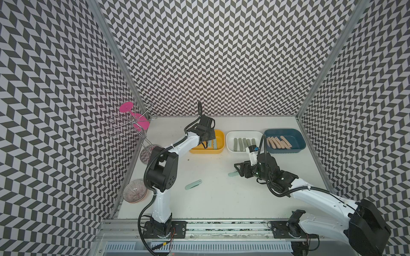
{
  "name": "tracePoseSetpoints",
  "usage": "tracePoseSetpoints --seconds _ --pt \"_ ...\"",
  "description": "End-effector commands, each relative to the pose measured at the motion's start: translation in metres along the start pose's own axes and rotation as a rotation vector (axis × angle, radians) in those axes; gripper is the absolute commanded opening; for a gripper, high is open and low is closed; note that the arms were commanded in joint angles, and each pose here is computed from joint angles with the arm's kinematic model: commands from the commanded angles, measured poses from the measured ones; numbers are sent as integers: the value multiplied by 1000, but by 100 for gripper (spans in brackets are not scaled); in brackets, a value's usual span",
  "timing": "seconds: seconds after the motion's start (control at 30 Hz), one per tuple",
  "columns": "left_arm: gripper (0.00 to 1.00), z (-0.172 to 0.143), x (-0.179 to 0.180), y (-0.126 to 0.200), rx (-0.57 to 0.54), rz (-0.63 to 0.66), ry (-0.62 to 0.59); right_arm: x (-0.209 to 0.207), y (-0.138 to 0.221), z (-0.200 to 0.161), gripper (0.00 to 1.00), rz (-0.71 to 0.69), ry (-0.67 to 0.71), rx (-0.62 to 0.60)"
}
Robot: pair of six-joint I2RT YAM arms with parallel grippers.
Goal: Place the fruit knives into the storage box by color
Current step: Place the fruit knife in the storage box.
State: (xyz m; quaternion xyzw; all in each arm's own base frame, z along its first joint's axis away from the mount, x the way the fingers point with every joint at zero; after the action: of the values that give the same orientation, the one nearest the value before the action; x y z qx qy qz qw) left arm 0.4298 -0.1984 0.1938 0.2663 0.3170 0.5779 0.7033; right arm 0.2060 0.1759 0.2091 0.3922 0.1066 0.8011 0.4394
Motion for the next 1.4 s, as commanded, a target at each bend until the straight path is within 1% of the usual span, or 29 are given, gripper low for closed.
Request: tracePoseSetpoints --seconds 0.0,0.13,0.33,0.73,1.0,1.2,1.37 --pt "19 14 0 -9 -37 8 -9 3 11 7 77 12 49 -68" --pt "19 11 0 -31 -11 23 -13 3 17 8 79 7 68 -88" --pt "19 3 6 -53 23 58 -5 1 18 7 78 -12 72 -89" --pt "21 -12 16 -74 73 88 -6 0 15 5 79 -5 58 -63" --pt "25 -16 17 -77 87 90 -8 2 15 7 79 -1 54 -63" --pt "30 -17 18 -78 94 90 -8 2 16 8 79 -11 49 -71" --pt "41 -17 18 -78 100 86 -10 3 18 10 79 -6 44 -82"
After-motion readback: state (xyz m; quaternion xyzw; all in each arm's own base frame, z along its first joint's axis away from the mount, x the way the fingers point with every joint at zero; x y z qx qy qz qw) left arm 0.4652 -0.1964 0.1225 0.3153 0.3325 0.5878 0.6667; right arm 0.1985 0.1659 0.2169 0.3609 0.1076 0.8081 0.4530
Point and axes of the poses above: each gripper's point midway between its finger pads, its own y axis back along the fingers, its own x axis along the line the jaws close on, z = x × y, the point moved 10 cm from there along y, back along the fingers, and after that the axes turned 10 degrees about -y, right-handed, at the moved point
